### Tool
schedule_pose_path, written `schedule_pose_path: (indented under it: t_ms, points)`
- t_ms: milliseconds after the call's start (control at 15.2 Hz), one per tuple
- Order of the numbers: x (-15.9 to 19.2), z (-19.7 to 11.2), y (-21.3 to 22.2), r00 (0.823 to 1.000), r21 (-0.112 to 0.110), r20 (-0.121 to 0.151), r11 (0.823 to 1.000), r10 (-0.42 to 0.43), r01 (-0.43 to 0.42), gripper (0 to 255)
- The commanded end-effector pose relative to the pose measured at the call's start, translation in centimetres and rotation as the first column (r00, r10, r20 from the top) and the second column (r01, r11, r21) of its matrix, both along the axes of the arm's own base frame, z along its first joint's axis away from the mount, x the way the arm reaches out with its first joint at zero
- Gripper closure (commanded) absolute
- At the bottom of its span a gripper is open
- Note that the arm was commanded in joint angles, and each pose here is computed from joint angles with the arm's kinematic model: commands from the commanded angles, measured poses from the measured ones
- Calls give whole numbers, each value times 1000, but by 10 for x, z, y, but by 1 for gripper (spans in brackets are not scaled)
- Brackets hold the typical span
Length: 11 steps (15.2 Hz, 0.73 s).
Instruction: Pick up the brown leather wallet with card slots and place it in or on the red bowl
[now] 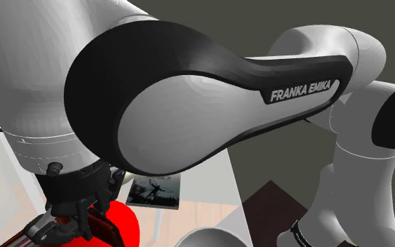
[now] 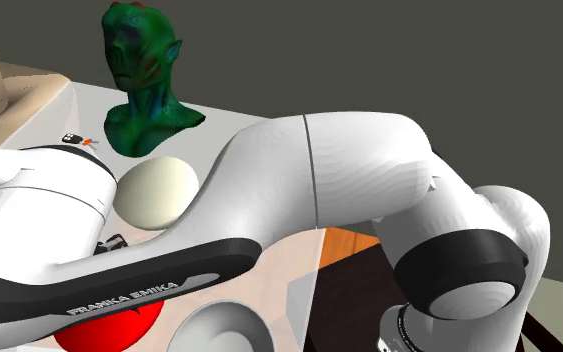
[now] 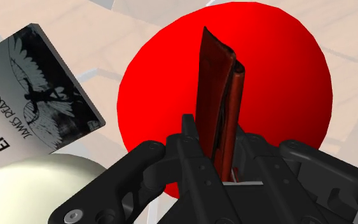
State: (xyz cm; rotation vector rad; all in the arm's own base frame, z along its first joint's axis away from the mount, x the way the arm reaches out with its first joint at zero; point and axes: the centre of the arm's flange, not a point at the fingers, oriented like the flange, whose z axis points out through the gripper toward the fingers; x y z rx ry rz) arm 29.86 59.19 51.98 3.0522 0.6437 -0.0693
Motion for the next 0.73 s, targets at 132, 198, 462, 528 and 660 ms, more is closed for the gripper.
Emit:
schedule_pose_path:
  t_ms: [132, 198, 462, 528, 660]
  points:
    - [0, 0, 0, 1000, 0, 0, 1000, 0, 0, 0]
    - [0, 0, 0, 1000, 0, 0, 1000, 0, 0, 0]
    - [1, 26, 1, 1000, 0, 0, 1000, 0, 0, 0]
    - [2, 39, 1, 1000, 0, 0, 1000, 0, 0, 0]
    - [2, 50, 2, 1000, 0, 0, 1000, 0, 0, 0]
